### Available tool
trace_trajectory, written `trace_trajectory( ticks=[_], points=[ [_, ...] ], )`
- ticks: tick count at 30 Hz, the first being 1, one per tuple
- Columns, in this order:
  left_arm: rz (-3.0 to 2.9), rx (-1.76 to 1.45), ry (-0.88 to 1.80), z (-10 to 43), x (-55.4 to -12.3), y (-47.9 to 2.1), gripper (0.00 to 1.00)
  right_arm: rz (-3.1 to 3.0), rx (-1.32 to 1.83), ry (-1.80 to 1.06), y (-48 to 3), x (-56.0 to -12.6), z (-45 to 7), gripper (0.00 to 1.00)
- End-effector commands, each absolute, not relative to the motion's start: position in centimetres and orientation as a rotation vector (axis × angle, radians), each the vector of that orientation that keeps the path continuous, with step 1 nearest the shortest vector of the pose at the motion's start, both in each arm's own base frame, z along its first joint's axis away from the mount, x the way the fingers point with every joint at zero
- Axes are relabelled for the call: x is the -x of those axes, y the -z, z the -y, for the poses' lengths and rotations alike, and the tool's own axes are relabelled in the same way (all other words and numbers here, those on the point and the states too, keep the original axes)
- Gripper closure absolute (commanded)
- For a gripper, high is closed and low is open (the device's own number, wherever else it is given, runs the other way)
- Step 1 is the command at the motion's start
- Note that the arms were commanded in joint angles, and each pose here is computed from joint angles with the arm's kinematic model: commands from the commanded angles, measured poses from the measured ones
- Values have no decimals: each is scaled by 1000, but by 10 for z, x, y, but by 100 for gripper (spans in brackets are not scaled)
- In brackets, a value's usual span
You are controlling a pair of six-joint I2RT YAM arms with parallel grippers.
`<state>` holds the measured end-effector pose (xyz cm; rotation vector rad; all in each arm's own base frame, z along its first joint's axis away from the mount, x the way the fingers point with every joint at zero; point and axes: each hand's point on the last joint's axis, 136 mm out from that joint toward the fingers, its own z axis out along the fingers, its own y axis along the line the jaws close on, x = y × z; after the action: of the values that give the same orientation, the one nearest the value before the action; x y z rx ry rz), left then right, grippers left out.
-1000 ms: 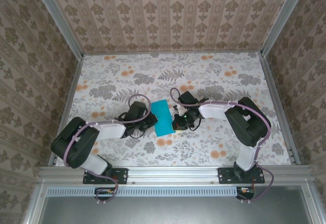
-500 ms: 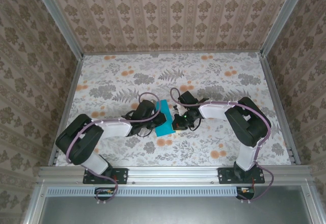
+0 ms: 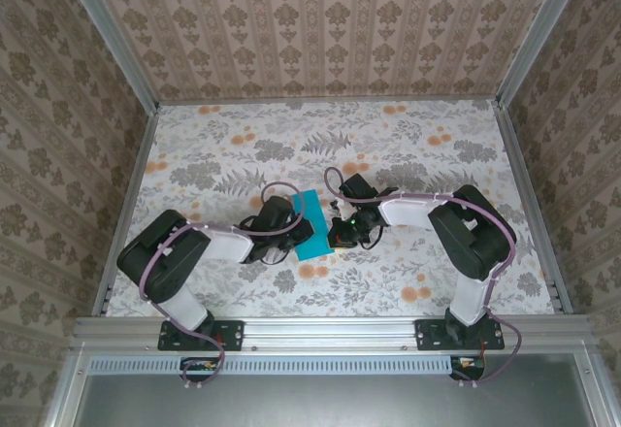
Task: Fold a paper plane with a square sheet of paper (pick it up from the middle)
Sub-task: Fold the triangle a second time at the center of the table.
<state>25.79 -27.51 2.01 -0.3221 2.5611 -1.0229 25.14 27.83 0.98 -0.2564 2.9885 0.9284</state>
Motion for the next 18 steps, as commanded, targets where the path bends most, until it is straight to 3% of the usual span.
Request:
trace_trajectory(
  ticks=[1,11,18],
  points=[
    [-2588,492,805,224,-258,10,93,-3214,151,-553,46,-218,-225,100],
    [-2564,562,776,191,-261,9,93,-3170,156,-633,33,-225,-235,99],
    [-2514,492,837,194,-267,-21,89,-2886,201,-952,-49,-270,-284,90]
  ],
)
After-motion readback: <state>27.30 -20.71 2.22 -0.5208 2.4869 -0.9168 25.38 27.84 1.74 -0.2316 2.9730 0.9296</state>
